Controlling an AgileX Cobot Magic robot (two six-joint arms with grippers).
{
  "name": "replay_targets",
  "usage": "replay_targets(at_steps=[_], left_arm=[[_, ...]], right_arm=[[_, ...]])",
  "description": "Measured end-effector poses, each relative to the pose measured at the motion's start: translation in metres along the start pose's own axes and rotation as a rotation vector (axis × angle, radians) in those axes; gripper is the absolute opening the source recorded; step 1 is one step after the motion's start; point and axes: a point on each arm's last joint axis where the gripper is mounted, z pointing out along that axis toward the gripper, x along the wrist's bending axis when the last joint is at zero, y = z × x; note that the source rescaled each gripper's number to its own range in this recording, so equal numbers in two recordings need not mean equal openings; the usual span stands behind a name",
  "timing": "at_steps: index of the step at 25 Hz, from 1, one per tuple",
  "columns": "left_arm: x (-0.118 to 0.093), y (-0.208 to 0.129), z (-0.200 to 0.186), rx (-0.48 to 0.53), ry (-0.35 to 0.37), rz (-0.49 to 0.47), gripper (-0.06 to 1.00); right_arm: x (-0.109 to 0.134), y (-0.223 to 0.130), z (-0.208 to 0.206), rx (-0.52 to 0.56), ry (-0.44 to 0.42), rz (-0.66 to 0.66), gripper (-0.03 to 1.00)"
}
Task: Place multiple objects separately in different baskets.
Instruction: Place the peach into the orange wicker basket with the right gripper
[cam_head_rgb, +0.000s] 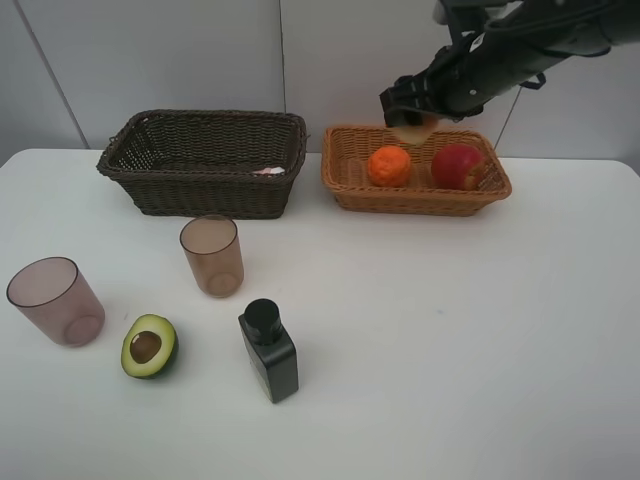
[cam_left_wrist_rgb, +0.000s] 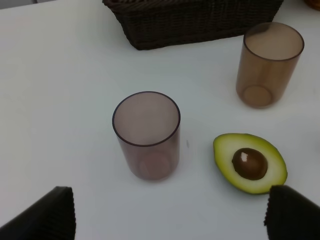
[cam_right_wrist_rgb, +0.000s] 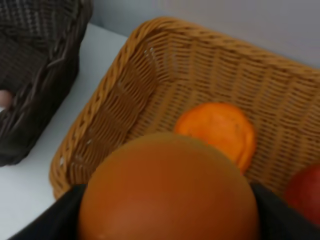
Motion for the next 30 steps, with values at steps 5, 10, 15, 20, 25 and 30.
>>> replay_targets(at_steps=[5, 10, 15, 20, 25, 30], left_arm=[[0.000, 0.000, 0.000, 0.000, 0.000, 0.000, 1.00], [0.000, 0.000, 0.000, 0.000, 0.000, 0.000, 1.00], [0.000, 0.000, 0.000, 0.000, 0.000, 0.000, 1.00], [0.000, 0.000, 0.000, 0.000, 0.000, 0.000, 1.00], [0.000, 0.000, 0.000, 0.000, 0.000, 0.000, 1.00], [0.000, 0.000, 0.000, 0.000, 0.000, 0.000, 1.00]], right_arm=[[-0.009, -0.002, 0.018, -0.050, -0.032, 0.013, 0.45], [-0.012, -0.007, 0.033, -0.075, -0.047, 0.016, 0.45], [-0.012, -0.009, 0.038, -0.074, -0.048, 0.017, 0.45], [-0.012, -0.008, 0.038, -0.087, -0.052, 0.017, 0.45], [-0.012, -0.008, 0.038, -0.086, -0.051, 0.017, 0.47], [-0.012, -0.008, 0.038, -0.087, -0.050, 0.024, 0.47]])
